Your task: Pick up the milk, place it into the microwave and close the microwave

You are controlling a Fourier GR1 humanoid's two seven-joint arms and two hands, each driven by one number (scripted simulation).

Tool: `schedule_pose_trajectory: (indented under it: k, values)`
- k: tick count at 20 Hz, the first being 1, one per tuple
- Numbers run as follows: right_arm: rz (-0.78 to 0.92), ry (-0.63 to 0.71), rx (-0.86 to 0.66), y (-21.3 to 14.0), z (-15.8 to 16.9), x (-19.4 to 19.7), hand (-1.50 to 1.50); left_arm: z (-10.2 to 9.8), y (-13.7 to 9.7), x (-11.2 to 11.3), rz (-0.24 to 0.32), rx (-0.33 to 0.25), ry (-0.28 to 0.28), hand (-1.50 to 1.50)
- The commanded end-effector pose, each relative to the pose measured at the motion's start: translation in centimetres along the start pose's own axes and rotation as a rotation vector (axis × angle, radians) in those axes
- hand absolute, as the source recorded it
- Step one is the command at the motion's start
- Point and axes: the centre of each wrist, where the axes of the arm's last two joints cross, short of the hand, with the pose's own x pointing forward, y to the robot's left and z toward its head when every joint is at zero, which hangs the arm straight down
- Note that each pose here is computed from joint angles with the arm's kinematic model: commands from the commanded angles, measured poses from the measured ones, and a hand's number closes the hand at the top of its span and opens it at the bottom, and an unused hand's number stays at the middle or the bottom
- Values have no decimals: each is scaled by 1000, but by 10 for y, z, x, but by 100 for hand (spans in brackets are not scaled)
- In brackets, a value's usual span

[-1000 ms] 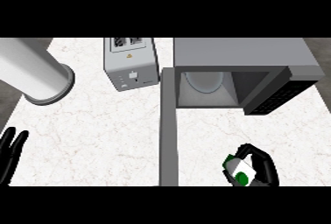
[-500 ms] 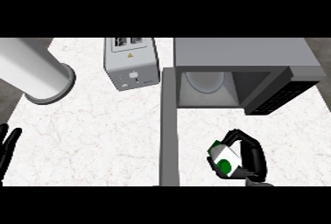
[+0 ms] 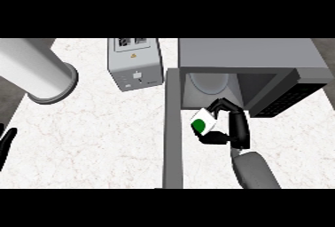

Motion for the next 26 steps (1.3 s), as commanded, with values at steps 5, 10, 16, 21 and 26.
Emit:
schedule_pose_trajectory:
  k: [5,10,16,21,26]
  values:
    - [167,82,-66,-9,-67,-12,150,-3,10,4,-5,-22,3,-150]
    - [236,99,-76,-23,-113,-9,150,-2,6,-5,21,-36,-13,-150]
    - [369,130,-213,-38,-132,-7,150,-15,-4,-9,25,-59,1,-150]
    - [530,35,-358,-46,-153,9,150,-7,4,-15,-1,-65,4,-150]
    - [654,56,-200,-49,-155,6,-150,-10,-6,-14,-14,-71,4,-150]
